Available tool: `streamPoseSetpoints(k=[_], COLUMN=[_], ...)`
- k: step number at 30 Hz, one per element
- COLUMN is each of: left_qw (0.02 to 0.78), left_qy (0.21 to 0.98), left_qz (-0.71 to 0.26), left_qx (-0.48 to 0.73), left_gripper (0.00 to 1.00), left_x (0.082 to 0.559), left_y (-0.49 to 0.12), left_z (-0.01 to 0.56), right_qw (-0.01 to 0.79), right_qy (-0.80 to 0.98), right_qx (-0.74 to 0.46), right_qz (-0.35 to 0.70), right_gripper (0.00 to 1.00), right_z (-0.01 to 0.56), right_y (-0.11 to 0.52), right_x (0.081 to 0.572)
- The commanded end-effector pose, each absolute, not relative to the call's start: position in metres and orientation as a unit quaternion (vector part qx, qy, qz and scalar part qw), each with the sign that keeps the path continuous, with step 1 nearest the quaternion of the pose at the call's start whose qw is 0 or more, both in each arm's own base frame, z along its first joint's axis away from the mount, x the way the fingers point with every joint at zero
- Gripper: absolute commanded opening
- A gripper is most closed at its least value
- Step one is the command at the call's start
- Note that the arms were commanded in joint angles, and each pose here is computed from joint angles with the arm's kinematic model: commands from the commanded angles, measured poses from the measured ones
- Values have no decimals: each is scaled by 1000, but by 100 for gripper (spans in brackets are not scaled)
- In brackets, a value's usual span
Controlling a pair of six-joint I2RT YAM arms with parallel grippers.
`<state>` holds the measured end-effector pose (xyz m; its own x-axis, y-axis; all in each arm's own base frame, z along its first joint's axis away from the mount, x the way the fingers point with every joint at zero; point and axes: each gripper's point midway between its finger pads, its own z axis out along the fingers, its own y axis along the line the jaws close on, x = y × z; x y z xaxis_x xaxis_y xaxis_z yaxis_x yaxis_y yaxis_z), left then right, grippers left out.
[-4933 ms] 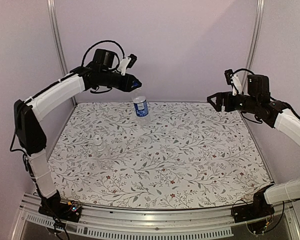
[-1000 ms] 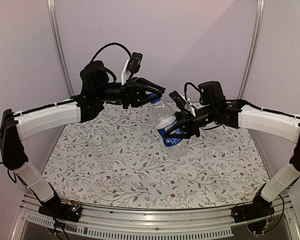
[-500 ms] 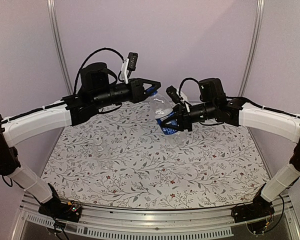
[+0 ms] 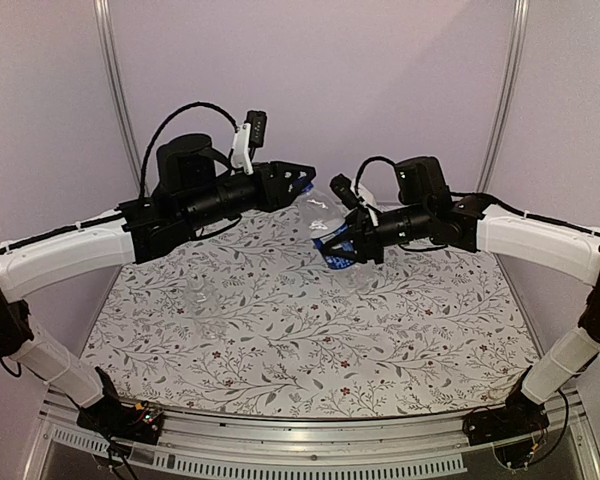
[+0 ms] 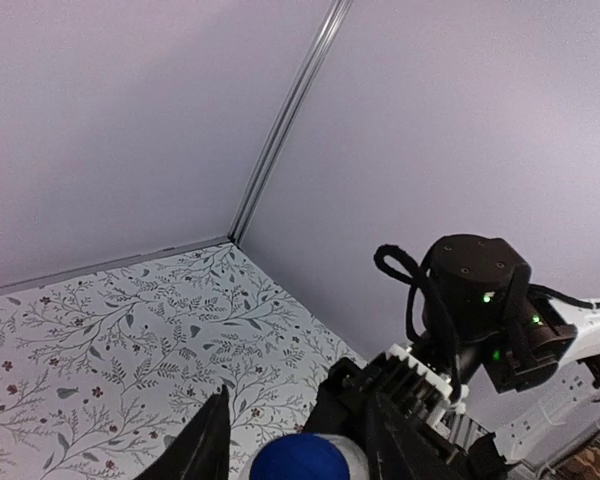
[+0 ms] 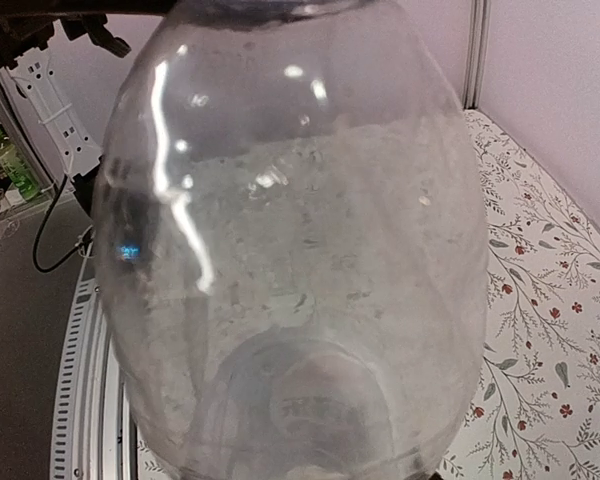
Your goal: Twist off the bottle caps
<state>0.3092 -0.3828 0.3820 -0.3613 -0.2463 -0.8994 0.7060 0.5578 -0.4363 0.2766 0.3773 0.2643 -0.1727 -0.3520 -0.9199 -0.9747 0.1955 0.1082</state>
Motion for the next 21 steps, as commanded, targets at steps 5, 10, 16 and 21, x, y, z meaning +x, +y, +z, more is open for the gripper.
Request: streamPoseSetpoints(k=[5,10,16,21], left_qw=[582,542,484,465], left_qy=[584,546,488,475], left_qz=[-474,-508,-577,-595], left_qx=[309,388,442,452], left_gripper=[84,95,94,88], left_x=[270,253,233,233], left_y=[-367,-369,-361,-367], left_z=[430,429,432,433], right_qw=[347,313,296,285], right_qy=[593,563,539,535], right_qx=[-544,-558,-565,-564], right_qz=[482,523,551,561], right_gripper=[30,30,31,31], right_z=[282,288,298,298], right_y=[380,382,381,381], right_x=[238,221,210,207])
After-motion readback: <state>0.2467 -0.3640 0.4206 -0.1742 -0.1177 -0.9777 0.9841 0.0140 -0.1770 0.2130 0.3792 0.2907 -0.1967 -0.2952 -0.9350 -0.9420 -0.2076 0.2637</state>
